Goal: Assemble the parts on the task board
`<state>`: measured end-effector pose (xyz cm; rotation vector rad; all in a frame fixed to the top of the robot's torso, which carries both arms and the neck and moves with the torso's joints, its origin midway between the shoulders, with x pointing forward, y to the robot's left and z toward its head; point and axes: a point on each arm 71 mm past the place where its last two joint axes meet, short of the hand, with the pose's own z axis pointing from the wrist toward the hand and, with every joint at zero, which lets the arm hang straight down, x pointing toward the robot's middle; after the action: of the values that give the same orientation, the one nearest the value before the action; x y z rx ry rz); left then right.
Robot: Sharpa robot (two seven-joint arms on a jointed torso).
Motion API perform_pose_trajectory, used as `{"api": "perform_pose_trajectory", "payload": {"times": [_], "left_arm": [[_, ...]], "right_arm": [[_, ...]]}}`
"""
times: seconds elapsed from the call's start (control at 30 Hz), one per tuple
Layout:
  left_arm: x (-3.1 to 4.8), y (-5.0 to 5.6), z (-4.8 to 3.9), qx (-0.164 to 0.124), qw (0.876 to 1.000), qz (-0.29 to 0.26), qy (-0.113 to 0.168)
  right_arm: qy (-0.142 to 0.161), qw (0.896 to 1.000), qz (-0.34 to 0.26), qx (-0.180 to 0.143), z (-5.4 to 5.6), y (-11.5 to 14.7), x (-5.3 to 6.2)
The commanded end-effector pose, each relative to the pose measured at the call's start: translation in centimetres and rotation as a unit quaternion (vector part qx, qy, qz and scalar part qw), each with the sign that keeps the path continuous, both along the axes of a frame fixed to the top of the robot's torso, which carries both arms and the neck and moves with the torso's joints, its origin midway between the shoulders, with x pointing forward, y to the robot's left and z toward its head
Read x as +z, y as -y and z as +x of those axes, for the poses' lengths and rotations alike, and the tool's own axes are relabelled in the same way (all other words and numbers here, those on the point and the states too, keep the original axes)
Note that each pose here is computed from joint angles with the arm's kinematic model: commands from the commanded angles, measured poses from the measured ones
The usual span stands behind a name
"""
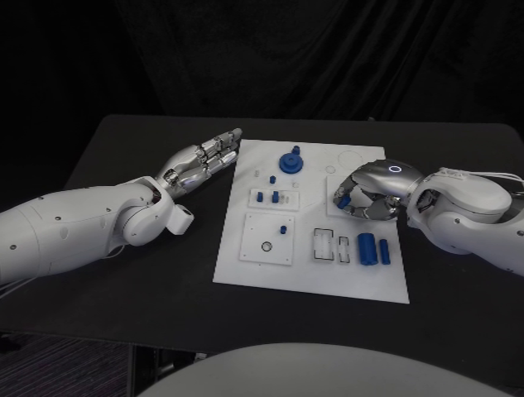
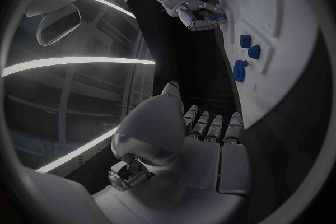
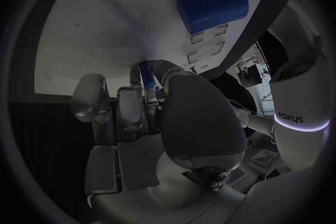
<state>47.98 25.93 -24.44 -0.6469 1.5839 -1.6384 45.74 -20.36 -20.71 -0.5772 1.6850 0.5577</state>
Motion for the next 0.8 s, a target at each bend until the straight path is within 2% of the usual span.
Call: {"api": "perform_pose_trajectory", "payload": {"times": [0.03,0.47,0.8], "left_arm": [[0.07,0.1,-0.14,-0.007,1.000,-0.009,0.004],[0.03,0.0,-0.15,-0.005,1.000,-0.007,0.003],[-0.04,0.0,-0.15,-0.006,1.000,-0.006,0.001]], "right_arm": [[0.014,1.000,0.008,-0.005,-0.1,0.1,0.1],[0.036,0.999,0.034,0.003,-0.6,0.0,0.8],[0.057,0.997,0.052,0.012,-1.0,-0.5,2.4]]}}
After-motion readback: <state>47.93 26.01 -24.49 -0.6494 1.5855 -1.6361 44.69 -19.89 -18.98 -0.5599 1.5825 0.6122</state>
